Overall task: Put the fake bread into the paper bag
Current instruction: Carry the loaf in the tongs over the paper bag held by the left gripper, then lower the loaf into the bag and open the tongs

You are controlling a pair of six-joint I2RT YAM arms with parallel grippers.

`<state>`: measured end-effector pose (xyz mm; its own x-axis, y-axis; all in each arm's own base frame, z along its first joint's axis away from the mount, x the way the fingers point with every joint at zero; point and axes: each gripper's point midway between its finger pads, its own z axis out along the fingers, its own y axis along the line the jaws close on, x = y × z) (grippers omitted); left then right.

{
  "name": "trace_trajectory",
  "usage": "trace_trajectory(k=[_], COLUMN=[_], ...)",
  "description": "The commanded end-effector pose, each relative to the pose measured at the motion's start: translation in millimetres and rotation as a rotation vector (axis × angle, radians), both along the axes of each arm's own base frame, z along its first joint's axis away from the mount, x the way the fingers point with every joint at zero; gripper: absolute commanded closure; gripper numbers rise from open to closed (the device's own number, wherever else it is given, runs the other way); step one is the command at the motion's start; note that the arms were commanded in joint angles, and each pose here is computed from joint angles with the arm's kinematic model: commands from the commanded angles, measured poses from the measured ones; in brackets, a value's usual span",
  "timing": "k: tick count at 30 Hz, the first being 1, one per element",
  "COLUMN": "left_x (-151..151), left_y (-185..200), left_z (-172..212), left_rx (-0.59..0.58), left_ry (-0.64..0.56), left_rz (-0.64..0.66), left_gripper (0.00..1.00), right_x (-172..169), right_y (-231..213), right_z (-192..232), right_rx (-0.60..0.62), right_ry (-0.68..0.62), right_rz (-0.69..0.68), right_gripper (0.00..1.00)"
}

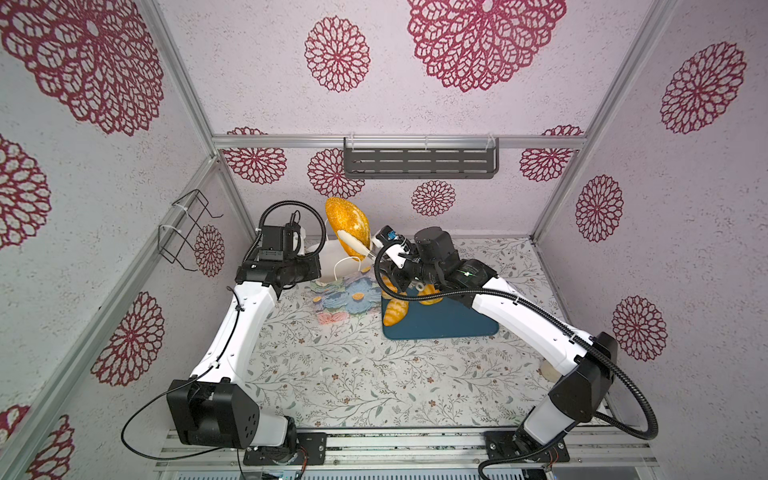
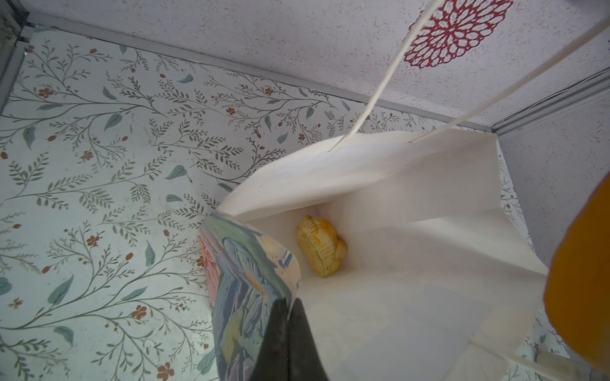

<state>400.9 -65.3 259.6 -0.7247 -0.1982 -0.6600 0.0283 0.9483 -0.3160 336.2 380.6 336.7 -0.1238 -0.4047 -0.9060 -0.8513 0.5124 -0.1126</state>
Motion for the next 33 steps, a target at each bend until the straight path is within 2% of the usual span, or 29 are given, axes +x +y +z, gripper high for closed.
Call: trace_trajectory(k=[1, 17, 22, 27, 33], left_x=[-2, -3, -3, -2, -3], left_y=[-2, -3, -2, -3, -2], left_z=[8, 11, 9, 8, 9], left_rx=[-0.011, -0.013, -0.005, -0.011, -0.005], left_ry=[-0.026, -0.033, -0.029, -0.027, -0.030], left_rz=[-0.010, -0.013, -0.010, -0.014, -0.010], left_gripper=[1.00, 1.00, 1.00, 1.00, 1.00], right_x=[0, 14, 11, 12, 12], right_y=[11, 33, 33, 29, 25], right_z=[57, 27, 21, 19, 18], right_rx=[0.121, 0.110, 0.121, 0.114, 0.105], right_ry=[-0.141, -0.124, -0.126, -0.128, -0.131], right_rz=[0.042, 0.066, 0.071, 0.054, 0.037], right_gripper=[0.91, 0.88, 0.79, 0.60, 0.52])
